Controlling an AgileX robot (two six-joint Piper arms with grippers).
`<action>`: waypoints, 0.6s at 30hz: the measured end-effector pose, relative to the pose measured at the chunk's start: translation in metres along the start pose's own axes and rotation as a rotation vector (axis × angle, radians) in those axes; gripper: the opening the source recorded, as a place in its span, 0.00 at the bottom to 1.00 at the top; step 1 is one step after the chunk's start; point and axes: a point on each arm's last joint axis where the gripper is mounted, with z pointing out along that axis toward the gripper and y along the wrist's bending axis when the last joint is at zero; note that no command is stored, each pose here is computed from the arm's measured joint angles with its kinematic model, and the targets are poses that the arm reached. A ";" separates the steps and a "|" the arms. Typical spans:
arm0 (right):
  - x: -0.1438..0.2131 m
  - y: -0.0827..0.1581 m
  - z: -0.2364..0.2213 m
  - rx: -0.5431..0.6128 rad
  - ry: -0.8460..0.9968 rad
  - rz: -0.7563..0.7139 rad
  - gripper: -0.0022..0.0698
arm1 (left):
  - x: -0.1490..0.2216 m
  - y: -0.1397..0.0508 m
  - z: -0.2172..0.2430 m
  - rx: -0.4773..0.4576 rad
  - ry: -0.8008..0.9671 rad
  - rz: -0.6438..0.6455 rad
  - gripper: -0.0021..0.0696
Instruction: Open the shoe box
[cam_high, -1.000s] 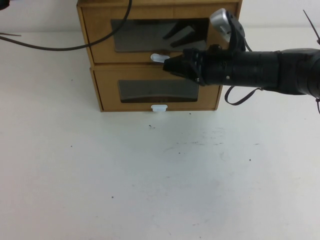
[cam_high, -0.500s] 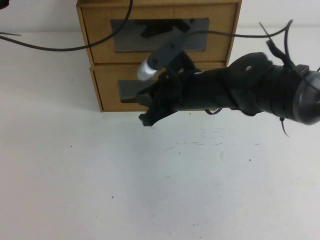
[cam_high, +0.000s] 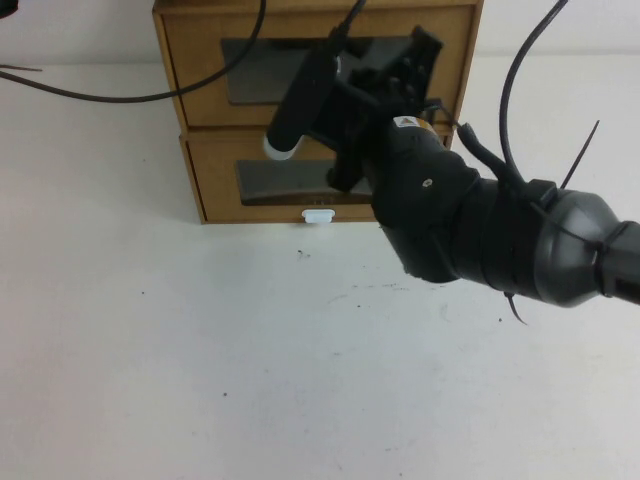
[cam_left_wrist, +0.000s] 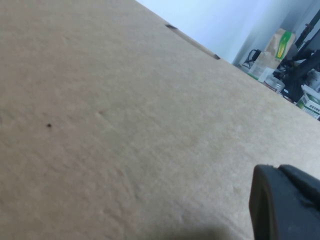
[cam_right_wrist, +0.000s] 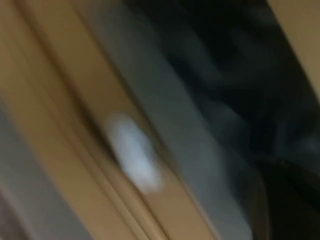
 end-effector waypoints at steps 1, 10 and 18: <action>0.002 -0.002 -0.004 0.042 0.057 -0.025 0.00 | 0.000 0.000 0.000 -0.002 -0.001 0.000 0.02; 0.013 -0.001 -0.023 0.067 0.314 0.173 0.00 | 0.000 0.000 0.000 0.000 0.000 0.000 0.02; 0.006 0.002 -0.028 0.037 0.293 -0.141 0.00 | 0.000 0.000 0.000 0.004 0.002 0.000 0.02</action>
